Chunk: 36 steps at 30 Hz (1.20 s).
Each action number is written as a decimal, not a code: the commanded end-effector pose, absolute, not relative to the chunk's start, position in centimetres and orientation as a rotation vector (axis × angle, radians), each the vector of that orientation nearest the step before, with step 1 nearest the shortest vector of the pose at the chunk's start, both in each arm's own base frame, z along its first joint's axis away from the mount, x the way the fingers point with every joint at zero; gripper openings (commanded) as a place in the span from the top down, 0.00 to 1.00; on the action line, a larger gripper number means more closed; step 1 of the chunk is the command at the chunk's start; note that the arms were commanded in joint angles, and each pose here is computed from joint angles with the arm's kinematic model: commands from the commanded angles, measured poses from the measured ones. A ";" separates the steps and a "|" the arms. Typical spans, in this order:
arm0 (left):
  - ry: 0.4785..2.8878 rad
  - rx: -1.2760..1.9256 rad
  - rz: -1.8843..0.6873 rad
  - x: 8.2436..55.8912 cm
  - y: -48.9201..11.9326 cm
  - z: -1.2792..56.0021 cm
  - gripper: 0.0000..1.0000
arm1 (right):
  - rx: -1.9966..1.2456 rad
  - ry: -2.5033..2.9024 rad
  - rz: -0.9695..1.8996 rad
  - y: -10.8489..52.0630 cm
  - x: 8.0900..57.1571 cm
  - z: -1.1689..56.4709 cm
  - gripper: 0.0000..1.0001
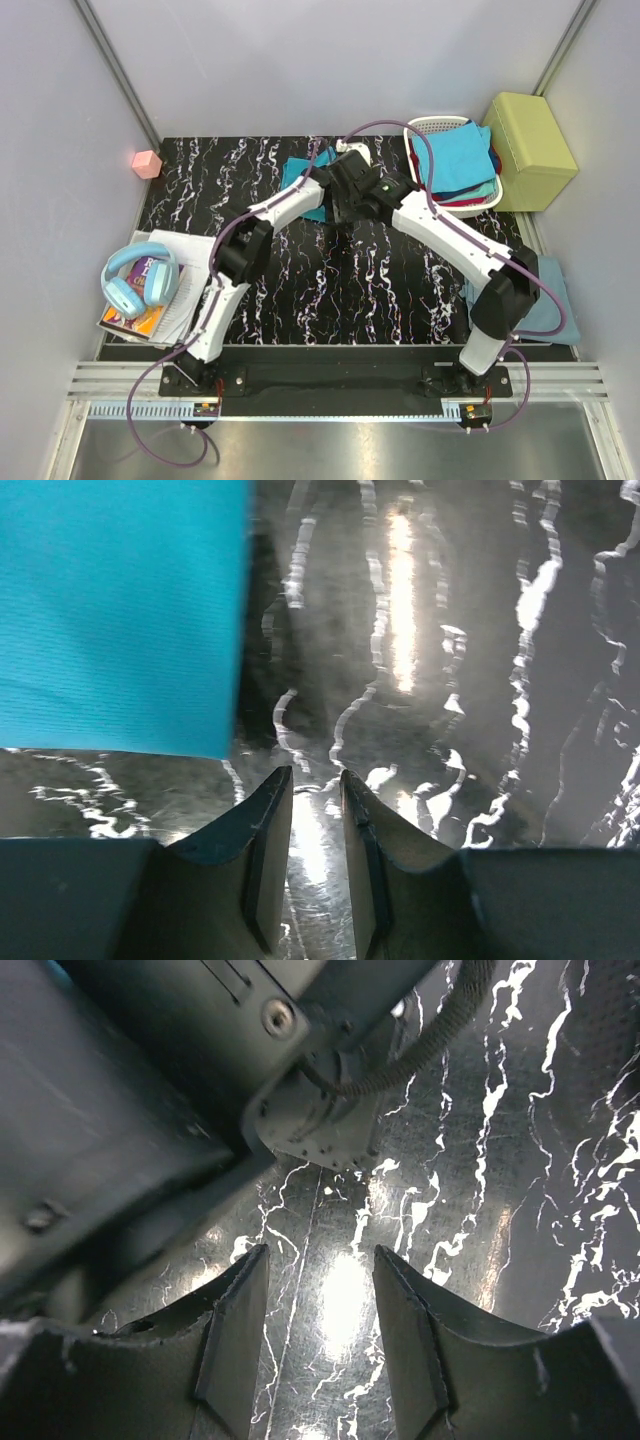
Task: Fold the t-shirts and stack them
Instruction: Smooth out wrinkles on the folded tshirt
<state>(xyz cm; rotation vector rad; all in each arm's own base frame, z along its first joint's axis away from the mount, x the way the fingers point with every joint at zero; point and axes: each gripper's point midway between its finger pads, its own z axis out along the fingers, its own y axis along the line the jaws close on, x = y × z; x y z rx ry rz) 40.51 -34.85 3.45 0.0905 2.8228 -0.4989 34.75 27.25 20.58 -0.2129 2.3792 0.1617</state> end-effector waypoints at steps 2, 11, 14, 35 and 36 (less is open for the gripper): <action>2.701 0.137 -0.486 40.1 -34.2 9.1 0.70 | -0.183 2.291 0.189 26.7 34.9 23.8 0.46; 2.472 -0.293 -0.301 43.2 -19.6 15.3 0.69 | -0.150 2.253 0.218 25.8 34.2 25.6 0.46; 2.462 -0.349 -0.242 45.3 -16.3 14.8 0.70 | -0.151 2.260 0.206 25.4 33.9 25.3 0.46; 2.632 -0.483 -0.207 54.9 -12.1 6.0 0.66 | -0.207 2.286 0.099 21.9 31.5 24.2 0.46; 2.644 -0.482 -0.215 54.6 -12.2 5.8 0.67 | -0.209 2.289 0.090 21.8 31.5 24.0 0.46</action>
